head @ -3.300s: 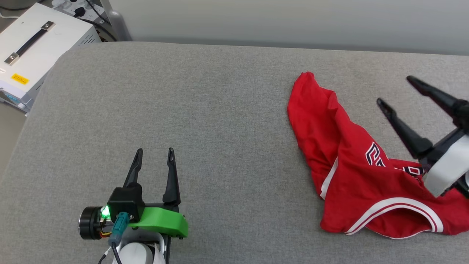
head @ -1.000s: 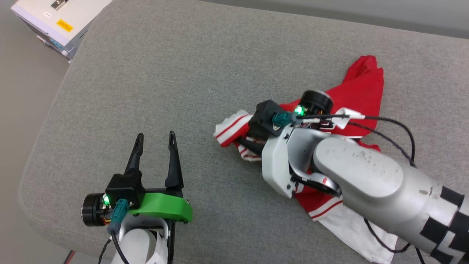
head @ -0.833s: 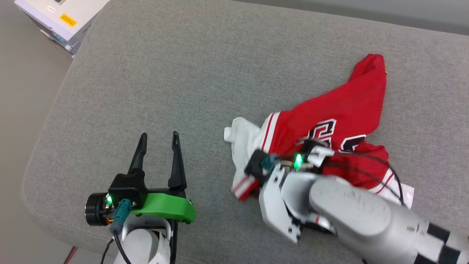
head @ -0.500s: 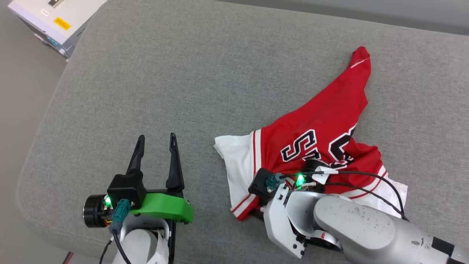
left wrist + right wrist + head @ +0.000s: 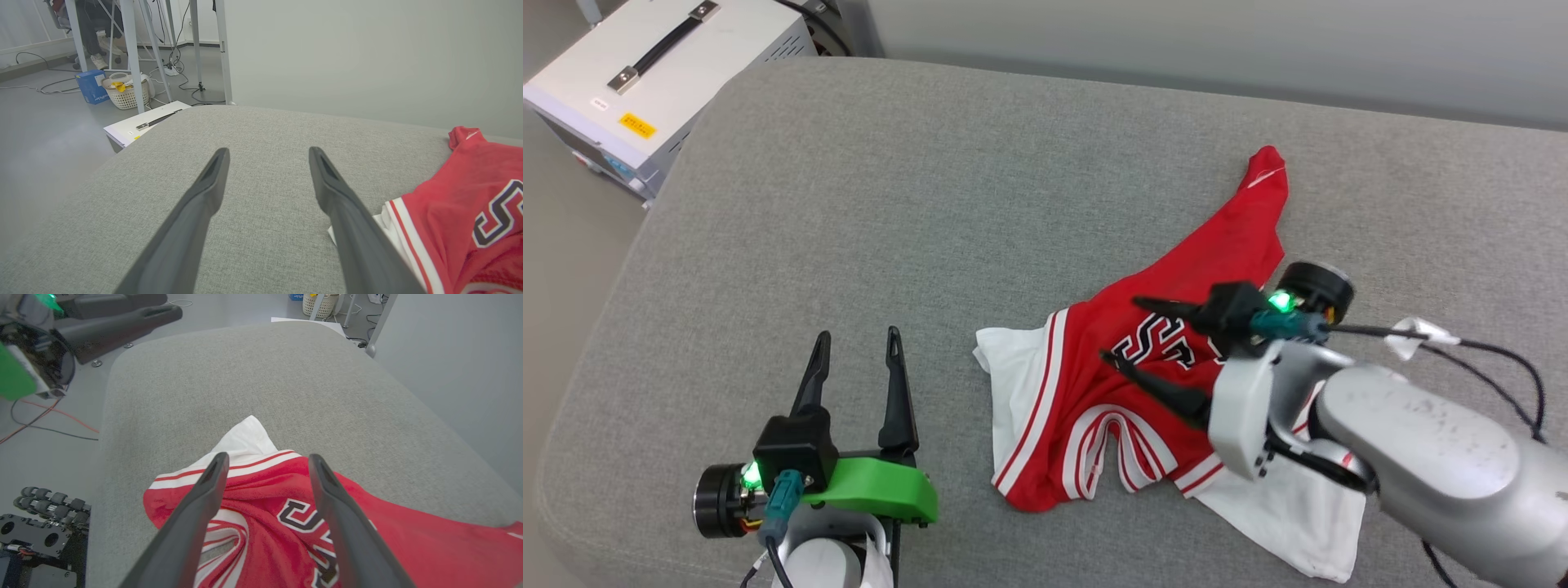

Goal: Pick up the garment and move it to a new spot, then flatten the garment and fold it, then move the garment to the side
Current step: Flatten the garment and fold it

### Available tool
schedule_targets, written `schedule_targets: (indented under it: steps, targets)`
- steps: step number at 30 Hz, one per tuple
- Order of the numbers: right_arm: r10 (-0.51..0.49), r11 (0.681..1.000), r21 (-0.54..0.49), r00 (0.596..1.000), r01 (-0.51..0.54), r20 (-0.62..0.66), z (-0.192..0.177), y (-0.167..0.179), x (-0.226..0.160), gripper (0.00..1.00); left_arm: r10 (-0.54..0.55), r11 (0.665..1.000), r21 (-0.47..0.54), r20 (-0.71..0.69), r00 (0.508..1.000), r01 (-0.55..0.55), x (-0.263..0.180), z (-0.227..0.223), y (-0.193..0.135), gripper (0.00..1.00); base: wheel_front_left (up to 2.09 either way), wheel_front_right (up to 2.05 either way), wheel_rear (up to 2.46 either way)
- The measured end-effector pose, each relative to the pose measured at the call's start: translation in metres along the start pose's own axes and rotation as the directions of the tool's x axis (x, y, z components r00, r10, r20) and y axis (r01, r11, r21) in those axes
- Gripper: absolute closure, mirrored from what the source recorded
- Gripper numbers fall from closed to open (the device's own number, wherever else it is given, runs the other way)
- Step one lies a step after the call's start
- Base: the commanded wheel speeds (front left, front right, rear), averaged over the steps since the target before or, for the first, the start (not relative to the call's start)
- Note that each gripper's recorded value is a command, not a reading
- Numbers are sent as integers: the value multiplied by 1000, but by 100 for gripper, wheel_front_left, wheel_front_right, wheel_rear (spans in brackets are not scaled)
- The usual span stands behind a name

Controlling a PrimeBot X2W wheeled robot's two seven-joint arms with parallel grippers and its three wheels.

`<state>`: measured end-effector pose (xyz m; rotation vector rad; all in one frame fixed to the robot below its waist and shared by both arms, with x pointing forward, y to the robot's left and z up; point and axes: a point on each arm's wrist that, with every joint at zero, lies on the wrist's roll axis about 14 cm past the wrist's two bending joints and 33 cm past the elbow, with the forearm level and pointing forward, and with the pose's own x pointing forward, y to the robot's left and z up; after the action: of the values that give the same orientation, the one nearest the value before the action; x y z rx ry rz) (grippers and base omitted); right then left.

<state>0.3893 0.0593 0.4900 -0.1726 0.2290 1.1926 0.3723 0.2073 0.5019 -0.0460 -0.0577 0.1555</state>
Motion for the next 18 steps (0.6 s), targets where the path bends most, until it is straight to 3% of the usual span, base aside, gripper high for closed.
schedule_targets:
  steps: [4, 9, 12, 18]
  targets:
    - [-126, 989, -72, 989, 132, 78, 30, -40, -28, 0, -15, 1000, -2, 12, 1000, 15, -2, 4, -4, 0, 0, 0, 0]
    - [-289, 948, -110, 953, 298, 87, 46, -86, -73, 0, -38, 999, 5, 23, 999, 38, -4, 7, -10, 0, 0, 0, 0]
    - [-353, 928, -124, 936, 351, 11, 38, -103, -95, 0, -45, 999, 6, 27, 999, 45, -4, 8, -12, 0, 0, 0, 0]
    - [-365, 931, -80, 893, 356, -263, -7, -108, -122, 0, -49, 999, 6, 21, 999, 49, -2, 6, -14, 0, 0, 0, 0]
